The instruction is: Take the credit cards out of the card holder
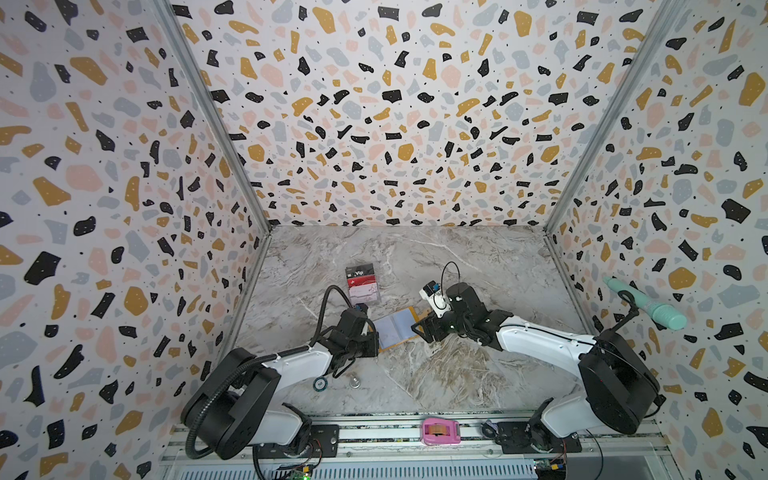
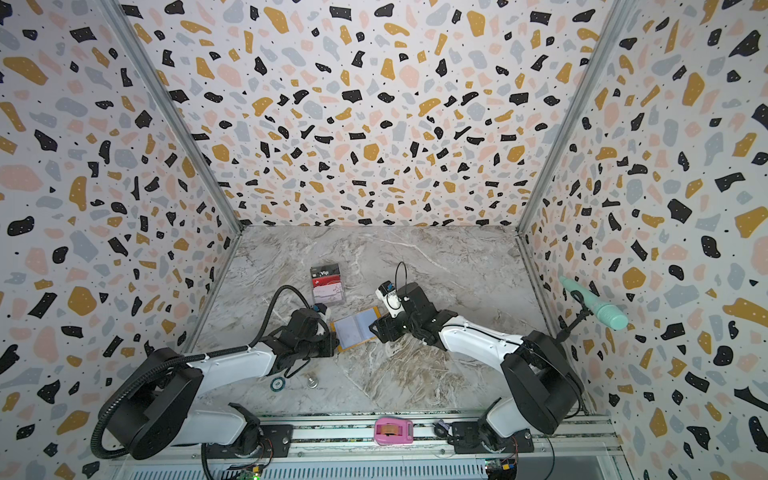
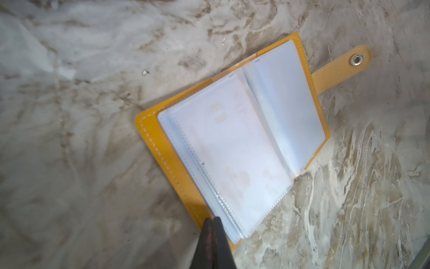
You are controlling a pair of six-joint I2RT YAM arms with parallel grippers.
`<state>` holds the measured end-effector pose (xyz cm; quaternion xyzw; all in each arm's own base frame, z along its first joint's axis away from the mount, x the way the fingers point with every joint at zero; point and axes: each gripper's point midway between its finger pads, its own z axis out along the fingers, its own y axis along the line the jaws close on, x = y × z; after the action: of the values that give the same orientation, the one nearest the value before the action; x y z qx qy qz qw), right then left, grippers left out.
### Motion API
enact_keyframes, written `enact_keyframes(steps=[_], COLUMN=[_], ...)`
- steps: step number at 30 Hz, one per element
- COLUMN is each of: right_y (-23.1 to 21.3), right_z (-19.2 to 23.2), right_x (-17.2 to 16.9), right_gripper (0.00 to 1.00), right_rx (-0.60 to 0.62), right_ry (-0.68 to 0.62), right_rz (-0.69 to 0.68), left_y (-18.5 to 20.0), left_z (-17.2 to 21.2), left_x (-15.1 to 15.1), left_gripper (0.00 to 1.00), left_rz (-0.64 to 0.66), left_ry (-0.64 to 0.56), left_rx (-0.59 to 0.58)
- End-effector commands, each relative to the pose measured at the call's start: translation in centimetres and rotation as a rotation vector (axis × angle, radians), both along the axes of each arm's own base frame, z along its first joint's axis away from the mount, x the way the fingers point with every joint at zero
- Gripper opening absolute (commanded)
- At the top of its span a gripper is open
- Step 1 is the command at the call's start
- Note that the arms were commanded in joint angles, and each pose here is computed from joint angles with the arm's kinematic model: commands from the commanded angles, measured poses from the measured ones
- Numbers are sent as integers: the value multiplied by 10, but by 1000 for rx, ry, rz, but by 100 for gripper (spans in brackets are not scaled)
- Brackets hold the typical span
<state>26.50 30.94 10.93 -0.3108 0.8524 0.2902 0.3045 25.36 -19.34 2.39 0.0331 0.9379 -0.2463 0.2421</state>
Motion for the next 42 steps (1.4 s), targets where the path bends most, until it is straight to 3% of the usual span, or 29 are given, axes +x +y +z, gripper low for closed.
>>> enact_keyframes(steps=[1,17,23,42], right_y=[14,63,68,80], right_z=[15,-17,-30,-62], right_x=[8,4,4,6], right_gripper=[79,76,82,81], right_rx=[11,-92,-139,-241], right_ry=[-54,-68,-78,-75], right_rz=[-16,60,48,40], left_y=[-4,-3,1,9], left_z=[3,-10,-22,-35], left_x=[4,-4,-11,-20], left_gripper=[0,0,0,0], left_rz=[5,3,4,12], left_ry=[-31,-20,-1,22], left_rx=[-27,-51,-42,-17])
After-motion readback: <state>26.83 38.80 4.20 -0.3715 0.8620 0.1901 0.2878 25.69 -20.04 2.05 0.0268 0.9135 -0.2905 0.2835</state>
